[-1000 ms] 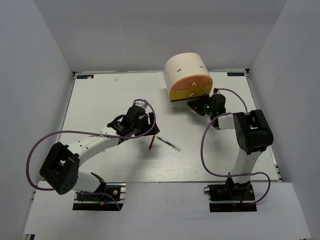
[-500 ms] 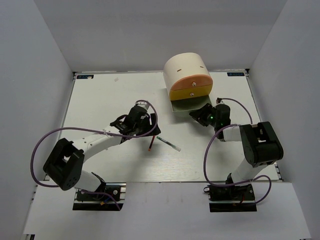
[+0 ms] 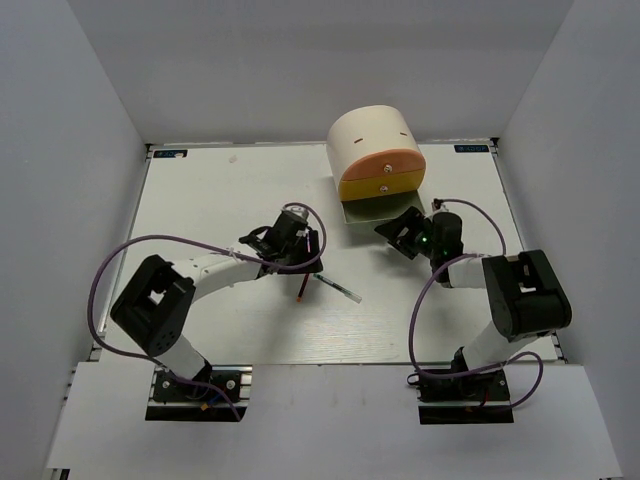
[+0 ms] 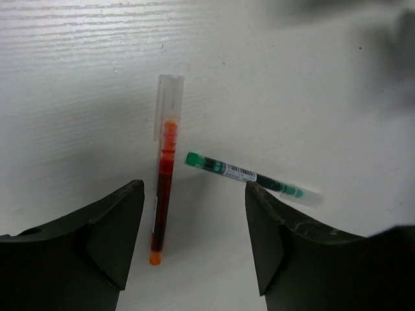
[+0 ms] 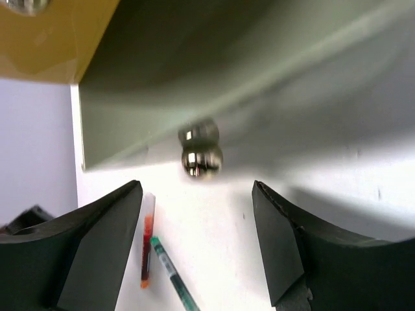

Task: Sort the stationery into containers
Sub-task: Pick up the pen from the center of the board.

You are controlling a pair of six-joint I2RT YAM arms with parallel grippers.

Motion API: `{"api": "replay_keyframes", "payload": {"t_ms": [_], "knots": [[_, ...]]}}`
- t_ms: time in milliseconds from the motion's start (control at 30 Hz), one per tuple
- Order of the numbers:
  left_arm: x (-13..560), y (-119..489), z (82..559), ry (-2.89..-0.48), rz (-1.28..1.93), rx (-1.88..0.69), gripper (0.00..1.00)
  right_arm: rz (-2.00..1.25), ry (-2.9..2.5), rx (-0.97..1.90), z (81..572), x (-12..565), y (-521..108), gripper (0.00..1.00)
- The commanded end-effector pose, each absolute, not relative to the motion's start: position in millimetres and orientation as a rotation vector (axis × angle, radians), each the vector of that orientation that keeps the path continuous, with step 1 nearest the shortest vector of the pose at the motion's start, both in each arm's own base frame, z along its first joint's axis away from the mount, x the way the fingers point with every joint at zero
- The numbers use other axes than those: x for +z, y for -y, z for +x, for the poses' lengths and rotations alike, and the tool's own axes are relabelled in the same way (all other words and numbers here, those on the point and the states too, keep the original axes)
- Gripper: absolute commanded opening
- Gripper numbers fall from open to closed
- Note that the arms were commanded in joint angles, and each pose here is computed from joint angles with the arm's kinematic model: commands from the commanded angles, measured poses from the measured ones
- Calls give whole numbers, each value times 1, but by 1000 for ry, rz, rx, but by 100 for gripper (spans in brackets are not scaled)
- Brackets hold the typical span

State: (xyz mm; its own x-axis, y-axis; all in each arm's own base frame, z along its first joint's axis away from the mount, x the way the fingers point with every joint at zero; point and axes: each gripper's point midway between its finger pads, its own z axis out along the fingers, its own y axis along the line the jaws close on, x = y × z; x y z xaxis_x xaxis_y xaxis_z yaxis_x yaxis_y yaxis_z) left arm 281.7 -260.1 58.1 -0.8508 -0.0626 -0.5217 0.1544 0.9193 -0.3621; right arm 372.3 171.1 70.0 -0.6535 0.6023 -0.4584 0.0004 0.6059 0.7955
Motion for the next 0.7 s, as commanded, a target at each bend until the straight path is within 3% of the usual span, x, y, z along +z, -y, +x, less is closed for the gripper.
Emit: {"api": "replay_keyframes", "payload": {"t_ms": [0, 300, 667], "knots": [[66, 263, 293, -2509, 80, -469, 73, 438, -2063, 1048, 360, 81, -169, 75], [39, 249, 306, -2591, 41, -162, 55, 414, -2064, 1043, 321, 83, -155, 73], [17, 257, 314, -2632, 38, -117, 37, 258, -1983, 1045, 299, 116, -149, 73]]}}
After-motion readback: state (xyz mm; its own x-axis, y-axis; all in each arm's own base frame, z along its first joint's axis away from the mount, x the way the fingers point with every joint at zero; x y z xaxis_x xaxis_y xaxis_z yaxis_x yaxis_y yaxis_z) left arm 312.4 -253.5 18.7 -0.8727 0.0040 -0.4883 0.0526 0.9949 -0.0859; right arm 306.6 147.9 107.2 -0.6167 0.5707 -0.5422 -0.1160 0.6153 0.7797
